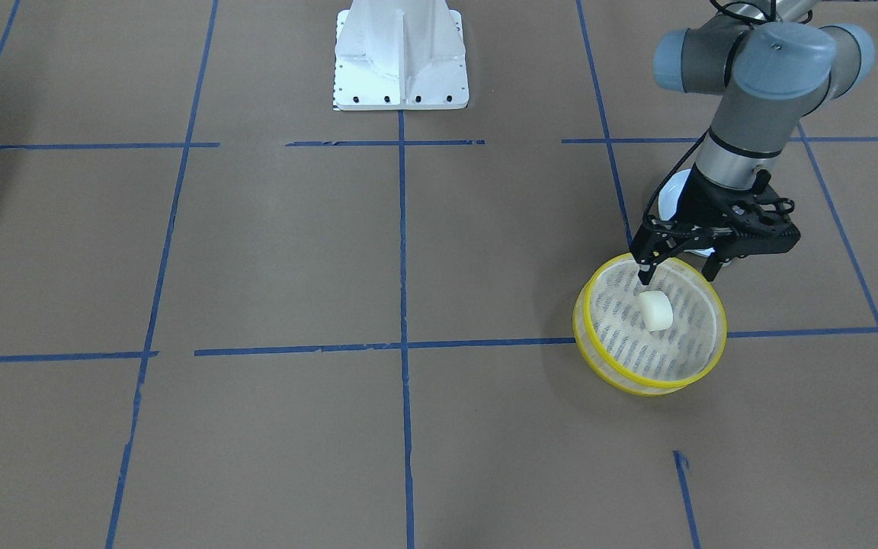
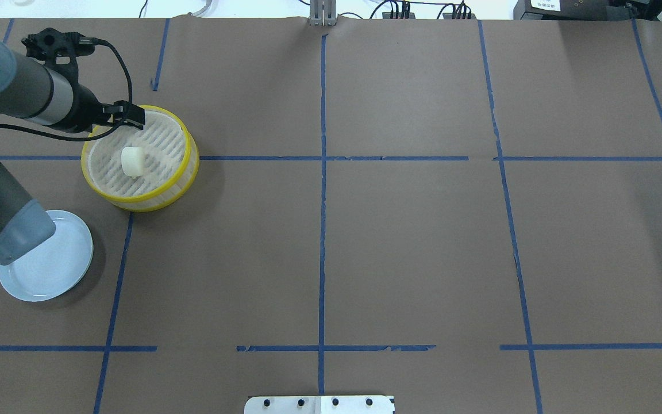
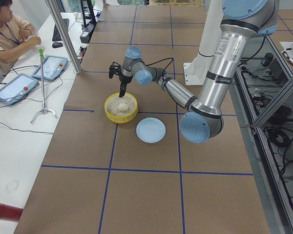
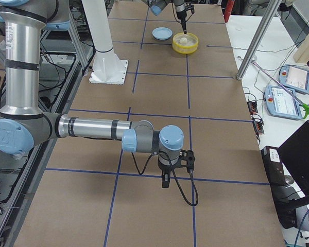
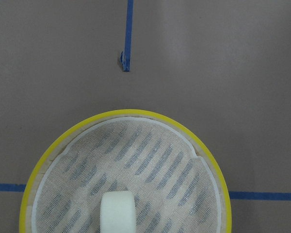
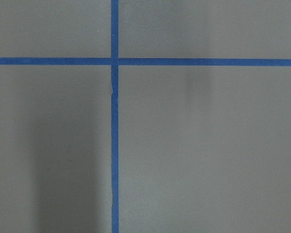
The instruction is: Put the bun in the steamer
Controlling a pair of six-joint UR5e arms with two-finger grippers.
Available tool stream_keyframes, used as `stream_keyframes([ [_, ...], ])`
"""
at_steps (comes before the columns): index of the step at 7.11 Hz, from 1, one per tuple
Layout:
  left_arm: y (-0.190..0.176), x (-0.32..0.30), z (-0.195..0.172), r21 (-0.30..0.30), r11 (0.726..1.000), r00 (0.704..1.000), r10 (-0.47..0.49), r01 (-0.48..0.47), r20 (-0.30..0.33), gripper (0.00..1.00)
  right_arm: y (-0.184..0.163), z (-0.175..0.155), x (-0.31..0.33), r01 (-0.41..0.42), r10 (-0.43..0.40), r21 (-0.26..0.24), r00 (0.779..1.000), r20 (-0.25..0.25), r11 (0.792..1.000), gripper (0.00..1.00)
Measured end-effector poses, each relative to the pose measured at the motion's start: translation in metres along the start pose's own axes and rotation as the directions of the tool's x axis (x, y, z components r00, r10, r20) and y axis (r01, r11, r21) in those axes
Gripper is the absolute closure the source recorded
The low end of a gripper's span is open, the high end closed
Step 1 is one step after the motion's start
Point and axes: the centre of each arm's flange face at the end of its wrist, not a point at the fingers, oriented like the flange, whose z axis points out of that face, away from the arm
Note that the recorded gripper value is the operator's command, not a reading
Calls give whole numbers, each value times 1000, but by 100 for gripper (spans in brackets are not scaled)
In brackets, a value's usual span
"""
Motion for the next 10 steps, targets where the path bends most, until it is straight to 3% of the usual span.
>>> stream_keyframes([
  [2, -7, -99, -42, -18, 997, 997, 79, -79, 18, 1, 0, 0, 0, 0, 0, 0, 1000, 0, 1000, 0],
  [5, 8, -294, -112, -63, 967, 968, 250, -247, 38, 1, 0, 0, 0, 0, 0, 0, 1000, 0, 1000, 0],
  [7, 35, -383, -116, -125, 962, 969, 246, -243, 3, 1, 0, 0, 0, 0, 0, 0, 1000, 0, 1000, 0],
  [10, 51, -430, -101, -250, 954, 986, 165, -166, -25, 0, 0, 0, 0, 0, 0, 0, 1000, 0, 1000, 0],
])
